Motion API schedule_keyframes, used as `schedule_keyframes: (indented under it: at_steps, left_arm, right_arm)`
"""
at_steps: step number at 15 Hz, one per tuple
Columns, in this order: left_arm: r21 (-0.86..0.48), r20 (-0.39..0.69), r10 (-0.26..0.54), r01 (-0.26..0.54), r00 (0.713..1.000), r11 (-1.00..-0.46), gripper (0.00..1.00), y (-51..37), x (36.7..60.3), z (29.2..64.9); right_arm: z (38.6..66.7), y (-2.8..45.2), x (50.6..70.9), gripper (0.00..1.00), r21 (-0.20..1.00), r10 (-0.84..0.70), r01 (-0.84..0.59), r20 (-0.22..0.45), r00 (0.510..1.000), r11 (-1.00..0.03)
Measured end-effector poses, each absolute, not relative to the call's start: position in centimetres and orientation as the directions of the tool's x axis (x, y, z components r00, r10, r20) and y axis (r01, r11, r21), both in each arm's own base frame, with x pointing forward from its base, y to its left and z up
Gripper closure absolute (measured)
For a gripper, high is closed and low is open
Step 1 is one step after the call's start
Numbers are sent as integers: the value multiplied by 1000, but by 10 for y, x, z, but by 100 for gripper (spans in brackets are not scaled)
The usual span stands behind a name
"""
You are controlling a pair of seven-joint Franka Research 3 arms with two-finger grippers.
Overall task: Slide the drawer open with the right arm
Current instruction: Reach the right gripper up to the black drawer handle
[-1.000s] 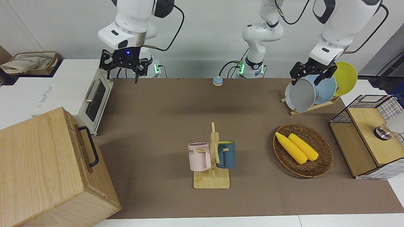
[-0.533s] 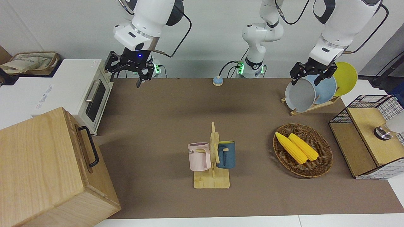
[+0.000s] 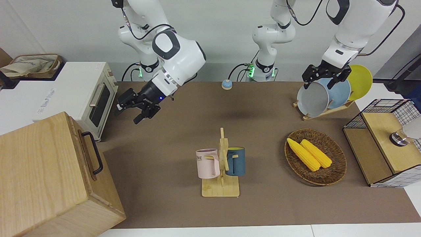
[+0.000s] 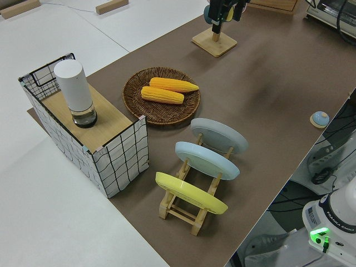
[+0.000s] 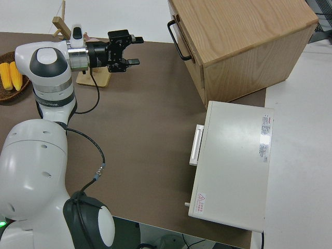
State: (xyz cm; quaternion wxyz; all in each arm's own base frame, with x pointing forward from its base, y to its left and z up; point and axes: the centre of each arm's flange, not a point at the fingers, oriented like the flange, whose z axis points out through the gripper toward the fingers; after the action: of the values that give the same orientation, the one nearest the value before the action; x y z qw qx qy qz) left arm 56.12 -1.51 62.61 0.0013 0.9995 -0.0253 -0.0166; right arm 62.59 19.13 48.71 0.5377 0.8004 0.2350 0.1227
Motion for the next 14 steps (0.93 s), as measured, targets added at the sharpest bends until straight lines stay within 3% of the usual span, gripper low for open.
schedule_keyframes:
  at_steps: [5,14]
  left_arm:
    - [3,-33,-51,-51,998,-999,0,-15,561,626]
    - [3,-33,-51,-51,998,-999,0,-15,561,626]
  right_arm:
    - [453,171,648,2,962,518,229,-119,847,-152]
    - [402,116,678,2,991,483,112,-65,873,-70]
